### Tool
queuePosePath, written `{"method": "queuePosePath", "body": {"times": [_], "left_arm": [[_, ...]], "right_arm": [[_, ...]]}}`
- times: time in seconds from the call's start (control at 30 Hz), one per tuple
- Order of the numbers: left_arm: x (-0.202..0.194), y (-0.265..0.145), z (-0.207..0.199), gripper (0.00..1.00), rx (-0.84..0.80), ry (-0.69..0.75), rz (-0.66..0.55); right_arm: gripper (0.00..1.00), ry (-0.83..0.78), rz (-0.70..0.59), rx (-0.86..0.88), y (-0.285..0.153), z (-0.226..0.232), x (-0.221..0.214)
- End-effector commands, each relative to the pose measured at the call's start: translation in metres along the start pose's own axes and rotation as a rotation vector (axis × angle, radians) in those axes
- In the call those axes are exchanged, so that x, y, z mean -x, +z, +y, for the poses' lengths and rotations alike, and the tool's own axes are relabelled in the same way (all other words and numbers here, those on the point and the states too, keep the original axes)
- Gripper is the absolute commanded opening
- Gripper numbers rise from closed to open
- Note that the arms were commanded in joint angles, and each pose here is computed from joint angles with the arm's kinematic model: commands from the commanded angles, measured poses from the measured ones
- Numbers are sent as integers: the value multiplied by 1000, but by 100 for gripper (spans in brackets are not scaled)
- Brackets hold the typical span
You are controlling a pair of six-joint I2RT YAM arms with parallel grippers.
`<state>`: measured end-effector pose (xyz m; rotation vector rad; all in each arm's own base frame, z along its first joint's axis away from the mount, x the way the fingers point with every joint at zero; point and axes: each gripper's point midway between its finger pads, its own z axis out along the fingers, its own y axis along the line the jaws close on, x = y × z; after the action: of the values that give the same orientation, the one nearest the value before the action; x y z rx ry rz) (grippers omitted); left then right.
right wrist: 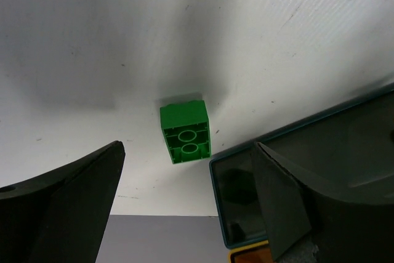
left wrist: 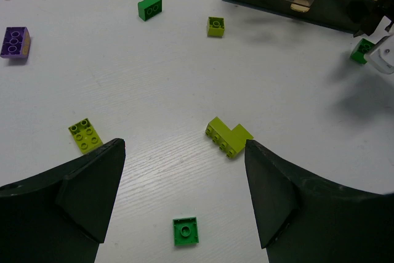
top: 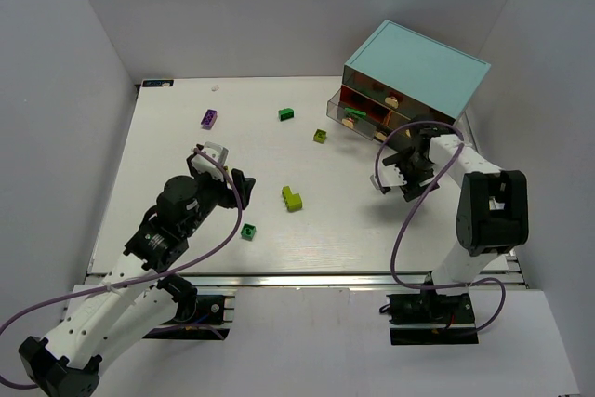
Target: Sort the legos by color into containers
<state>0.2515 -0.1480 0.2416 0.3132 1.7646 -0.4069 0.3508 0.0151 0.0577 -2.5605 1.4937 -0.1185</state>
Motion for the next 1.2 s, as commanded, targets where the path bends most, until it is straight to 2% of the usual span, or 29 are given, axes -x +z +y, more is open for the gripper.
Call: {"method": "queuePosePath", "body": {"times": [0.0,0.27,0.47,0.57,0.67,0.7,0.73,0.8,0.83,0.9,0.93,1.0,1.03,1.07,1.1,1.13,1.17], "left_arm": [[20,-5,-6,88,-30,5,-50],[17,-3,-6,88,-29,7,-36],[14,-2,-3,88,-15,11,-27],[13,-1,-2,88,-5,13,-21],[10,1,0,88,4,13,-13],[10,1,1,88,9,15,-10],[9,1,1,88,12,15,-9],[8,2,3,88,25,14,-6],[7,3,4,88,28,13,-4],[5,4,5,88,37,11,4],[3,5,5,88,37,8,13],[0,7,5,88,36,8,24],[-3,10,7,89,47,7,38],[-6,11,8,88,49,10,49],[-10,14,9,89,55,13,65],[-10,14,9,88,57,13,65],[-15,16,10,88,66,14,85]], "right_arm": [[88,-50,23,-10,4,-13,-7],[86,-20,82,23,23,-15,-23],[76,-8,112,35,34,-14,-31],[63,12,111,61,36,-10,-31],[34,28,121,69,39,-8,-33],[18,45,120,76,40,-5,-32],[12,55,109,87,40,-1,-29],[4,94,48,56,29,-1,-14],[2,122,-73,37,26,-1,11],[0,172,-187,-50,-8,-14,42],[0,277,-331,-98,-29,-27,73],[0,372,-453,-213,-75,-52,99],[0,505,-562,-262,-104,-70,118],[0,538,-604,-372,-132,-91,120],[0,640,-674,-414,-155,-103,131],[0,609,-674,-477,-162,-117,129],[0,697,-726,-582,-185,-140,126]]}}
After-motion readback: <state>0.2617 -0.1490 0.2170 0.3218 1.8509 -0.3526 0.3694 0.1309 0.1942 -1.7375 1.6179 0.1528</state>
